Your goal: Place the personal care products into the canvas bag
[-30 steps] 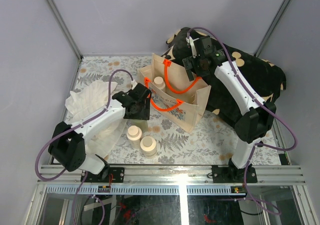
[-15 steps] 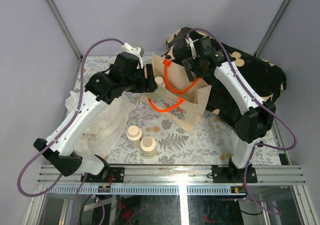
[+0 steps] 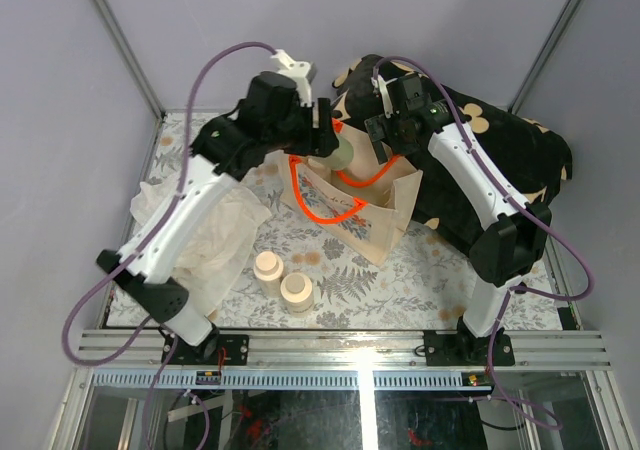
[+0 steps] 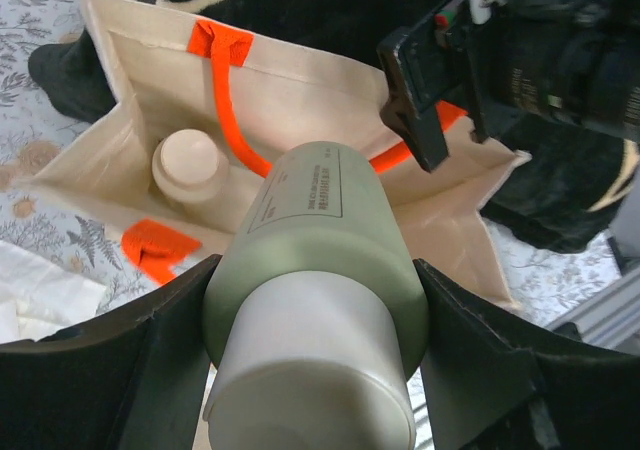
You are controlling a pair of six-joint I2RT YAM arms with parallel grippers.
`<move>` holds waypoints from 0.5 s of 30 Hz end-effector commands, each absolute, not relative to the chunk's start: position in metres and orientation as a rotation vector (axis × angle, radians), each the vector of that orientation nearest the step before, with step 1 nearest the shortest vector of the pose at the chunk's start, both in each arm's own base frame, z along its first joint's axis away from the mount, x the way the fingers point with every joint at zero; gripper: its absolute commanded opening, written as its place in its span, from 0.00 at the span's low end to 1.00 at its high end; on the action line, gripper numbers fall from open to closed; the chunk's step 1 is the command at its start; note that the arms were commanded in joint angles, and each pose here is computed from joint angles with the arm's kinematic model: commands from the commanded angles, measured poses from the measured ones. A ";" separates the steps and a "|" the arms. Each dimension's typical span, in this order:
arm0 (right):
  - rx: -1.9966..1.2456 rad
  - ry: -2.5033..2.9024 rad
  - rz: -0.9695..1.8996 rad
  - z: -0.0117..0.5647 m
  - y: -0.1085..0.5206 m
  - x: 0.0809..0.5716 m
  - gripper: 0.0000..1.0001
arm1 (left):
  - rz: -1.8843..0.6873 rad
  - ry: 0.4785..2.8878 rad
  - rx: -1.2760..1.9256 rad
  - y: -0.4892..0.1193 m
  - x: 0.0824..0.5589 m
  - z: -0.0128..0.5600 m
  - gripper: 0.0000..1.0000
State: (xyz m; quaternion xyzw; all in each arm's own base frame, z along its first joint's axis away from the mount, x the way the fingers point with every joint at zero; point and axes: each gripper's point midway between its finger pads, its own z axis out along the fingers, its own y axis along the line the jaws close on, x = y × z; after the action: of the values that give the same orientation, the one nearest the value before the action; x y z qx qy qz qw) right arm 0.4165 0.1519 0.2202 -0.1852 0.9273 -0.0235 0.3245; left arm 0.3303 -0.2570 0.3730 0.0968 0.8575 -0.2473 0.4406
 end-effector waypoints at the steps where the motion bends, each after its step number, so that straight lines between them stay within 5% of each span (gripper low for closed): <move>1: -0.444 2.366 -0.073 0.250 0.147 0.419 1.00 | -0.652 1.954 0.314 -0.289 0.371 0.400 0.00; 15: -0.384 2.414 -0.170 0.244 0.126 0.402 0.99 | -0.501 2.148 0.384 -0.308 0.410 0.306 0.00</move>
State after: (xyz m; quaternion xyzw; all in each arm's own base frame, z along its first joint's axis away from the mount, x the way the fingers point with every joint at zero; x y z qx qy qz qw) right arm 0.4140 0.1429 0.2201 -0.1693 0.9311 -0.0438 0.3201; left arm 0.3935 -0.2959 0.2625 0.1459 0.9034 -0.1765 0.3624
